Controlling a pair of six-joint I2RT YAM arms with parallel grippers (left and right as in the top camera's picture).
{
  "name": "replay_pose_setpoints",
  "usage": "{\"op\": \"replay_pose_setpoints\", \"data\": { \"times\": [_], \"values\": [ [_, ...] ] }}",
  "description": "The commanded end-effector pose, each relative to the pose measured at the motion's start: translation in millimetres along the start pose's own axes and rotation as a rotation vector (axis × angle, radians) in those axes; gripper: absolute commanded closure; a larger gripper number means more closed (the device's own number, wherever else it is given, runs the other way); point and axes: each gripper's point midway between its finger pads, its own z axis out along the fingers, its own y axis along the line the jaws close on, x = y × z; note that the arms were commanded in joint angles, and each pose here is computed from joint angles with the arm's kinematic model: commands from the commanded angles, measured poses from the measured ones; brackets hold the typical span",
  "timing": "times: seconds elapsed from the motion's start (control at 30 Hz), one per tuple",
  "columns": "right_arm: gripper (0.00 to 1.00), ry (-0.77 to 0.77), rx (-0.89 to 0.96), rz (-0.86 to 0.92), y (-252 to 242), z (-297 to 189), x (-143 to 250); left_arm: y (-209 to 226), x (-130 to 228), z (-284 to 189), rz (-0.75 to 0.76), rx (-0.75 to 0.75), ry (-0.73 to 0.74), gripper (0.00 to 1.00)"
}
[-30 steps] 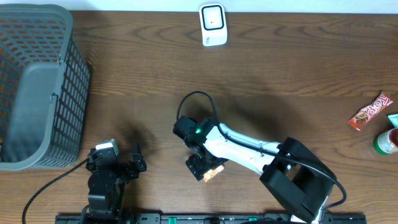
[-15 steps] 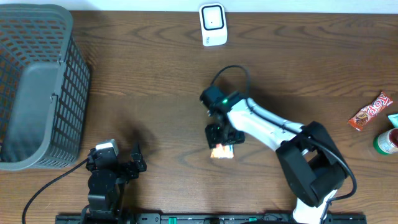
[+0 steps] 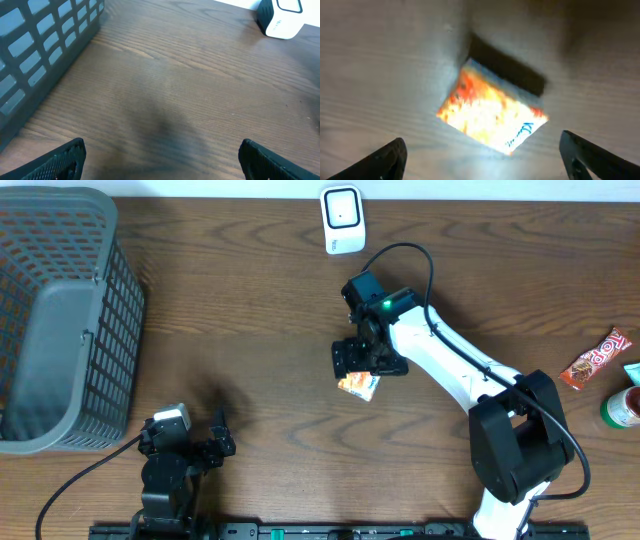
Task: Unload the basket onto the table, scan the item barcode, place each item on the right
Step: 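Grasp the orange tissue pack with the right gripper and lift it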
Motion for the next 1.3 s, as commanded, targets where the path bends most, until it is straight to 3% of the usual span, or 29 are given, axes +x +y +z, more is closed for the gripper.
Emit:
{"op": "replay_pose_setpoints", "data": {
  "times": [0.0,0.17,0.43,0.63,0.8,1.03,1.27],
  "values": [
    [0.03,0.022,-0.012,-0.004,3.3,1.5,2.4,1.9,2.3,0.9,0.017,-0.008,0.005,0.02],
    [0.02,0.078,-0.018,0.015,1.7,10.6,9.9,1.9,2.3,0.9,0.017,-0.008,0.005,0.02],
    [0.01,0.309,-0.239,0.07,32.9,-16.0,49.4,1.9,2.3,0.9,0.017,-0.008,0.005,0.02],
    [0.01,0.233,-0.2,0.066,28.7,-7.9,34.1,1.9,2.3,0.9,0.017,-0.008,0.005,0.02],
    [0.01,0.073,0.038,0.231,-12.7,0.3,4.5,1.9,2.3,0.9,0.017,-0.008,0.005,0.02],
    [0.01,0.081,-0.003,0.262,-15.4,0.9,-1.4,1.9,2.3,0.9,0.017,-0.008,0.005,0.02],
    [0.01,-0.002,0.035,0.176,-5.4,7.2,-12.6,1.9,2.3,0.9,0.017,-0.008,0.005,0.02]
  ]
}}
